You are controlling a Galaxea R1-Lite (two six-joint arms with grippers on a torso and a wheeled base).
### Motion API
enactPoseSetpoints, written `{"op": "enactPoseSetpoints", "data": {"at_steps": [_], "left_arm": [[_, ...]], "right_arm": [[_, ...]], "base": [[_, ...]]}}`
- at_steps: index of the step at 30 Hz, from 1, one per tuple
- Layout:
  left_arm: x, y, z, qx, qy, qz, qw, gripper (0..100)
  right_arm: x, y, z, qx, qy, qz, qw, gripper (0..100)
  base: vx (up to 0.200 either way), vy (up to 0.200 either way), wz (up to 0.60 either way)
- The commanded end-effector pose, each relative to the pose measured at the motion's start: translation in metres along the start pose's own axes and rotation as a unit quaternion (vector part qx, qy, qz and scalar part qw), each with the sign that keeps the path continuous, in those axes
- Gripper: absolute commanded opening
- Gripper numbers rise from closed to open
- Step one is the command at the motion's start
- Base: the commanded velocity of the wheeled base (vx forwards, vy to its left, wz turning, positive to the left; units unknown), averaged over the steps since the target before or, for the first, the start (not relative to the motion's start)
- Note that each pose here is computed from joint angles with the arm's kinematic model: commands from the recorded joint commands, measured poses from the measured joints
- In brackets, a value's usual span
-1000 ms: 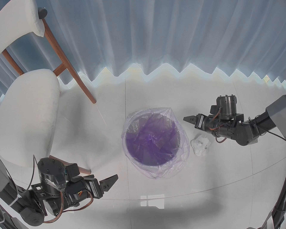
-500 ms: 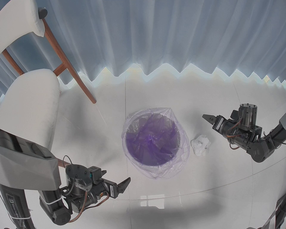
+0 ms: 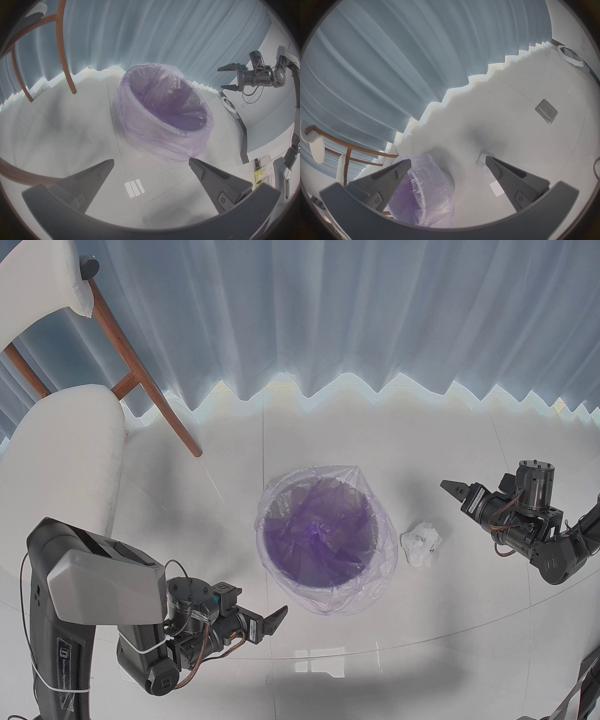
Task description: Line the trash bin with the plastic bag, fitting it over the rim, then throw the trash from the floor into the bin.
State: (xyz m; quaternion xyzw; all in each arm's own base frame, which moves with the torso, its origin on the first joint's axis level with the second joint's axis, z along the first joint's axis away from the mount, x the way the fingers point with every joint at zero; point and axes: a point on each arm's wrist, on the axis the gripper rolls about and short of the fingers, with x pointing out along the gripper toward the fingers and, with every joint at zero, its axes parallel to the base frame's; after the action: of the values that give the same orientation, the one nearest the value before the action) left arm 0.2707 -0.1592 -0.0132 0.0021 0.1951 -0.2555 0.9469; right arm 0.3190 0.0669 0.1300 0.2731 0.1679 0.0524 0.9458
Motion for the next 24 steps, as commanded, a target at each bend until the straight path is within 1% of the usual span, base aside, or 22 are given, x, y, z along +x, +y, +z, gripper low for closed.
{"op": "enactPoseSetpoints", "data": {"at_steps": [1,9,13,19,24], "left_arm": [[0.016,0.011,-0.006,0.003,-0.001,0.001,1.0000,100],[0.037,0.014,0.006,0.005,-0.042,-0.005,0.9991,100],[0.044,0.014,0.006,0.006,-0.048,-0.005,0.9988,100],[0.054,0.015,-0.001,0.005,-0.045,-0.005,0.9989,100],[0.062,0.027,-0.001,0.001,-0.055,0.008,0.9984,100]], "right_arm": [[0.000,0.000,0.000,0.000,0.000,0.000,1.0000,100],[-0.002,-0.002,-0.002,-0.001,0.002,-0.003,1.0000,100],[-0.001,-0.001,-0.001,-0.002,-0.008,0.003,1.0000,100],[-0.003,-0.002,-0.002,-0.002,-0.008,0.001,1.0000,100],[-0.008,-0.001,-0.001,-0.001,-0.013,-0.003,0.9999,100]], "base": [[0.000,0.000,0.00],[0.000,0.000,0.00],[0.000,0.000,0.00],[0.000,0.000,0.00],[0.000,0.000,0.00]]}}
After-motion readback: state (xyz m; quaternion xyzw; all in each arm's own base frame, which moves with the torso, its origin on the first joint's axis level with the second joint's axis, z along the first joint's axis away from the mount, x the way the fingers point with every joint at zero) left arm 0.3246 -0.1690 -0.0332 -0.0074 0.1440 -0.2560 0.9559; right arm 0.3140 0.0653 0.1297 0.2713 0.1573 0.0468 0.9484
